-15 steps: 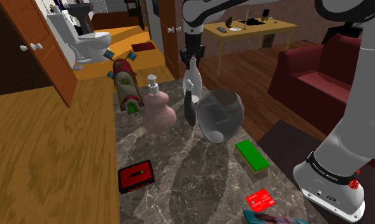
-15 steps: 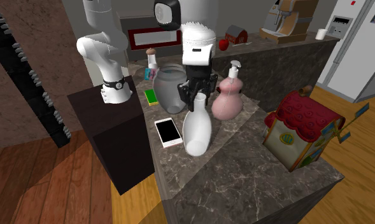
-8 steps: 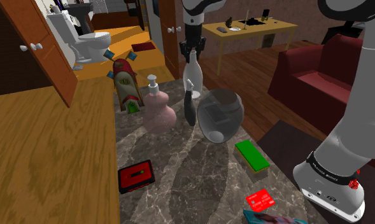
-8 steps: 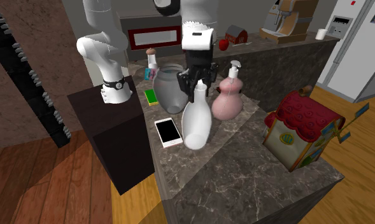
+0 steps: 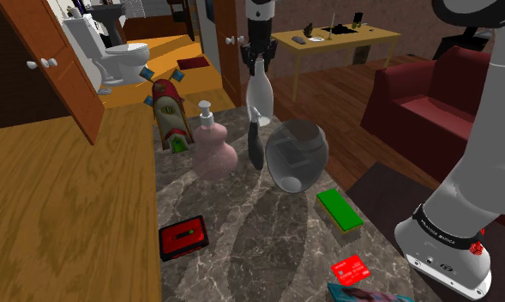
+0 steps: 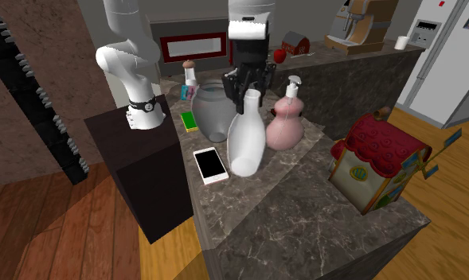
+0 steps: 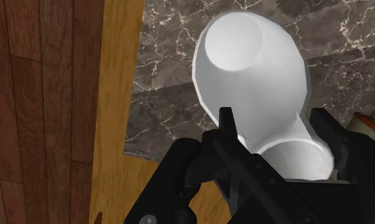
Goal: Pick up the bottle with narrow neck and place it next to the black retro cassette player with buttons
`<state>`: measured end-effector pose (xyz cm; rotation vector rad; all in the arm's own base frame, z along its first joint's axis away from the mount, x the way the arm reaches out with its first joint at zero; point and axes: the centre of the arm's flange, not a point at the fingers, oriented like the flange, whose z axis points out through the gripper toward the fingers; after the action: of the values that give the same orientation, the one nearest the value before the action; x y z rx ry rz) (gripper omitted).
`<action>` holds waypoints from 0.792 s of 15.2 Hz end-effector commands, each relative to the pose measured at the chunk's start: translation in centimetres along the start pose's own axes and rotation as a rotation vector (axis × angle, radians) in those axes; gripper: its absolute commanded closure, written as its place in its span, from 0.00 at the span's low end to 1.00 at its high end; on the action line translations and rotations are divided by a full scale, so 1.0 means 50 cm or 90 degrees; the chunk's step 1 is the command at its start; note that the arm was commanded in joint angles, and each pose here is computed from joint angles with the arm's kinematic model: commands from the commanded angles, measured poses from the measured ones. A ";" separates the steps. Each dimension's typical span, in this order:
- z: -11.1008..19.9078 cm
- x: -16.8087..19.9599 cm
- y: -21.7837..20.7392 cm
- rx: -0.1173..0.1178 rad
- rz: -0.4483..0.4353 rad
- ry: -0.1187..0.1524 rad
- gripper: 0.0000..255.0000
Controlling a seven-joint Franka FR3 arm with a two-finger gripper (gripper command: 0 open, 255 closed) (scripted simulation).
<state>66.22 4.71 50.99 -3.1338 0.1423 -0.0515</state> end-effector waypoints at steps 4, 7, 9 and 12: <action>-0.006 -0.085 -0.084 0.000 0.000 0.000 1.00; -0.007 -0.140 -0.141 0.000 0.000 0.000 1.00; -0.008 -0.177 -0.178 0.000 0.000 0.000 1.00; -0.010 -0.233 -0.235 0.000 0.000 0.000 1.00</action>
<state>56.60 16.28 51.21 -3.1338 0.1409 -0.0530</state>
